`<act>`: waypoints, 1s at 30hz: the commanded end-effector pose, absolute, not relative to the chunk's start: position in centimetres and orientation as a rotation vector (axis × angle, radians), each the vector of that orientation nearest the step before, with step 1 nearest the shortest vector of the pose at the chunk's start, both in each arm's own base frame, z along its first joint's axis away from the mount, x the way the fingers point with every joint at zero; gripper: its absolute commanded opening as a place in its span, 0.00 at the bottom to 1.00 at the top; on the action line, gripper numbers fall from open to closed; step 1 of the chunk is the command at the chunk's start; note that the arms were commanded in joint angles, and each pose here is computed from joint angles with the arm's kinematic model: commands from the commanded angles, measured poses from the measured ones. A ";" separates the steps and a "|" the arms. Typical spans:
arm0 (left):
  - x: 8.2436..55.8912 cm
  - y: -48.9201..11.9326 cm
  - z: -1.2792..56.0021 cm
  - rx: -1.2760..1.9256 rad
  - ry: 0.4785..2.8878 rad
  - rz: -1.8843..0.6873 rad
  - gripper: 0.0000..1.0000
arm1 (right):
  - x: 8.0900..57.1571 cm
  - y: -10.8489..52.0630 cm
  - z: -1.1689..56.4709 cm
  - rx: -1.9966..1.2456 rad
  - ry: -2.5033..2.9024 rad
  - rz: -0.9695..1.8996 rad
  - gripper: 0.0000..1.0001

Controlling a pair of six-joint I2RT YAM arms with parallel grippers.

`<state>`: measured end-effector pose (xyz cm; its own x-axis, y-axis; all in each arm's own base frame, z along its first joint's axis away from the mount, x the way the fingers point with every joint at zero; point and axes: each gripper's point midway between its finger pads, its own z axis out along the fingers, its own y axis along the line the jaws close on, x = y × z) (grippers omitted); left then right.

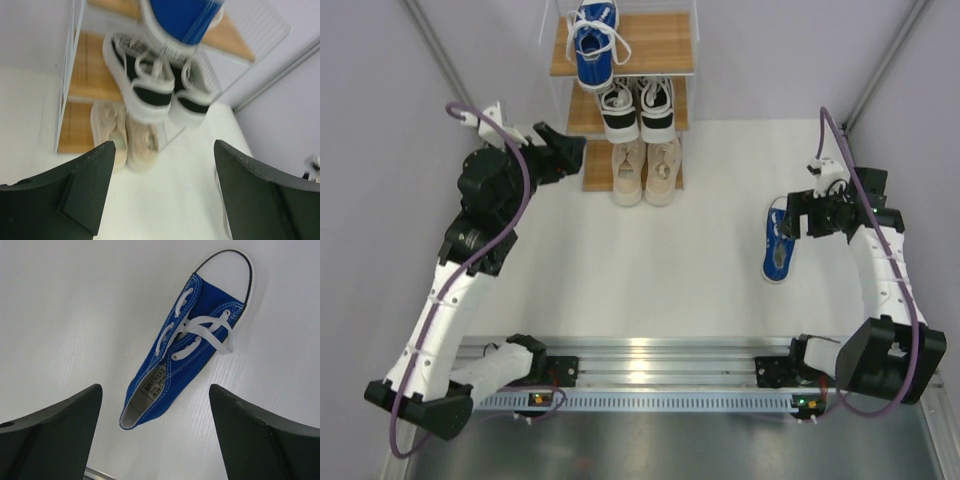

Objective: Place and organize the shoes onto the shoe shelf

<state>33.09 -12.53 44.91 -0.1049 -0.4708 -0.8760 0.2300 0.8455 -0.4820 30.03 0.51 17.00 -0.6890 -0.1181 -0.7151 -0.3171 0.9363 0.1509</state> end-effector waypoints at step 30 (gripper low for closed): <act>26.4 -24.0 21.4 -0.368 1.924 -1.471 0.88 | 29.6 8.9 15.3 -0.714 2.169 0.722 0.00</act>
